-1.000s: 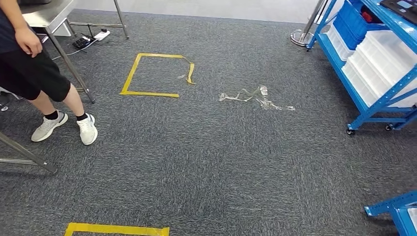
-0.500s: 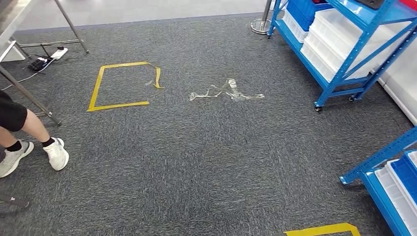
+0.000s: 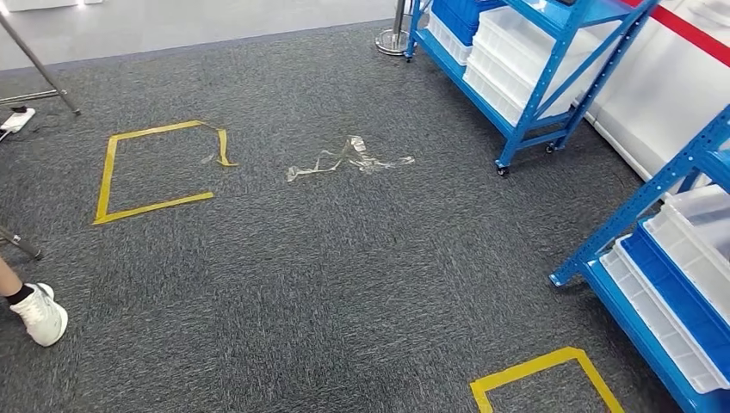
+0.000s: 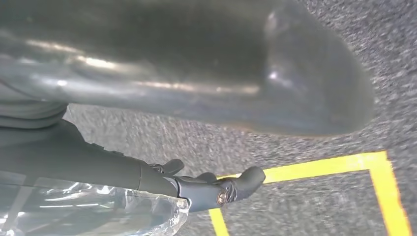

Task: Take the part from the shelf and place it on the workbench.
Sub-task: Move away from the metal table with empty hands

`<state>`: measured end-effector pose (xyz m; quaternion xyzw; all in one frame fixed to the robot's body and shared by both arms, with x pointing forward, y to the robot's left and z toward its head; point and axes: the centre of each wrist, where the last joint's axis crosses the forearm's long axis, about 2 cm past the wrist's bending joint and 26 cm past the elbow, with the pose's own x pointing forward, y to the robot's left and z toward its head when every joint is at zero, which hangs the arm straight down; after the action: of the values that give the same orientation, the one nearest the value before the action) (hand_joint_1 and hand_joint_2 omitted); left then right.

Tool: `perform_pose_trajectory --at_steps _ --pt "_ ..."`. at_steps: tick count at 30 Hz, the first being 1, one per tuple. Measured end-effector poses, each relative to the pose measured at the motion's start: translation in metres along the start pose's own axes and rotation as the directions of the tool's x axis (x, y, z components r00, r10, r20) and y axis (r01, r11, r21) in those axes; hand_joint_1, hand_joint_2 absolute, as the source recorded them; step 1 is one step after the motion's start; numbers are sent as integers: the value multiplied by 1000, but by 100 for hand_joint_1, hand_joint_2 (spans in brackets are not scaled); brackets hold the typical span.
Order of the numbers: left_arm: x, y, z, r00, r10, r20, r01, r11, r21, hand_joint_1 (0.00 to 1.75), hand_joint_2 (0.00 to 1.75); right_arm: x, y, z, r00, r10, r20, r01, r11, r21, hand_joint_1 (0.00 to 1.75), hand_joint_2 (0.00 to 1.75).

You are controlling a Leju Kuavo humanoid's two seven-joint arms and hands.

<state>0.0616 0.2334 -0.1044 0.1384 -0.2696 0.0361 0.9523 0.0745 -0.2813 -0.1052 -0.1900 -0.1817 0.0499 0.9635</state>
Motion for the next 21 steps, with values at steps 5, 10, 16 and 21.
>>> perform_pose_trajectory --at_steps 5,10,16,21 --pt "0 0 0 1000 -2 1 2 1000 -6 0 0 -1 0 0 1000 0 -2 0 1000 0 0 0" --pt "2 -1 -1 1000 -5 4 5 1000 -10 0 0 -1 0 0 1000 -6 0 6 1000 -4 0 0" --pt "0 -1 1 1000 -7 -4 7 1000 -14 0 0 -1 -1 0 1000 -9 -1 9 1000 -13 0 0" --pt "0 0 0 1000 -8 -5 8 1000 -12 0 0 -2 -1 0 1000 -15 -6 14 1000 -16 0 0"
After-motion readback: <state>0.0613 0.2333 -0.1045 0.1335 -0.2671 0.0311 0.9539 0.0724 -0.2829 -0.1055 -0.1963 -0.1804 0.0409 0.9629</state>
